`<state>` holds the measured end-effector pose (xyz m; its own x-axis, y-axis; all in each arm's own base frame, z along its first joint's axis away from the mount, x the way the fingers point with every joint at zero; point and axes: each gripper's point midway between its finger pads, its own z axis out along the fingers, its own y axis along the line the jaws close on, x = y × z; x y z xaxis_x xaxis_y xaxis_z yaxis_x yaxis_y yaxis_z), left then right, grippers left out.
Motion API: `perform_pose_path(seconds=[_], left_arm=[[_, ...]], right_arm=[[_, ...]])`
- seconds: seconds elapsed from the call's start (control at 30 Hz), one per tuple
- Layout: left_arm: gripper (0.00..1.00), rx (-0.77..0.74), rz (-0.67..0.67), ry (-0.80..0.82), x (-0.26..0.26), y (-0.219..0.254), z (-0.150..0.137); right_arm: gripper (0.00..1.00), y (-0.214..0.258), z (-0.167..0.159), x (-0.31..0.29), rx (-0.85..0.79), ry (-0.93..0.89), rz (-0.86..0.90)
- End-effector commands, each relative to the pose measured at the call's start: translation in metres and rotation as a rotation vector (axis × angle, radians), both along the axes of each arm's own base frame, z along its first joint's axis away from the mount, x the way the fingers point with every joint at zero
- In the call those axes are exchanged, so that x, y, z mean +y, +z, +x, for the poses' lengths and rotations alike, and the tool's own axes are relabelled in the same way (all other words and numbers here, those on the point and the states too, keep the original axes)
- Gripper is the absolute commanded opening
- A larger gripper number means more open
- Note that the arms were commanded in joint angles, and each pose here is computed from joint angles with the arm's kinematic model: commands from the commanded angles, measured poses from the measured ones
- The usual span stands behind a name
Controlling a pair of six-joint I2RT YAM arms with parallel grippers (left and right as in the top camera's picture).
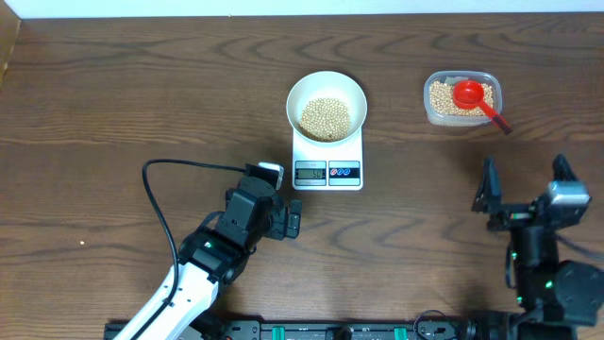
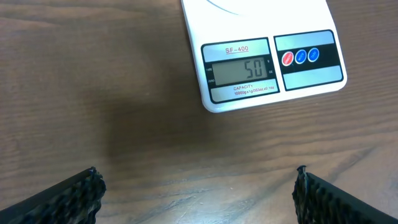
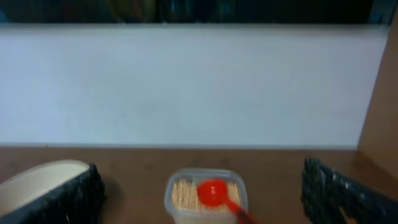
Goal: Scoop item into bowl and weigh 50g on scale
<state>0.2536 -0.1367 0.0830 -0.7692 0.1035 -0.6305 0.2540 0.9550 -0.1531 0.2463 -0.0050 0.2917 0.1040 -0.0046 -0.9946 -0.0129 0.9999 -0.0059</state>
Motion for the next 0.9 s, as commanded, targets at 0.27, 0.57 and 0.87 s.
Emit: perform_pose_path(seconds=[0.27, 0.57, 0.87], left_arm=[[0.99, -0.007, 0.011, 0.003, 0.002, 0.001, 0.001], [0.99, -0.007, 0.011, 0.003, 0.002, 0.001, 0.001], [0.99, -0.007, 0.011, 0.003, 0.002, 0.001, 0.001]], right_arm=[[0.99, -0.072, -0.002, 0.003, -0.024, 0.005, 0.0], [0.99, -0.097, 0.0, 0.008, 0.025, 0.032, 0.003], [0.99, -0.136, 0.0, 0.008, 0.186, 0.03, 0.015]])
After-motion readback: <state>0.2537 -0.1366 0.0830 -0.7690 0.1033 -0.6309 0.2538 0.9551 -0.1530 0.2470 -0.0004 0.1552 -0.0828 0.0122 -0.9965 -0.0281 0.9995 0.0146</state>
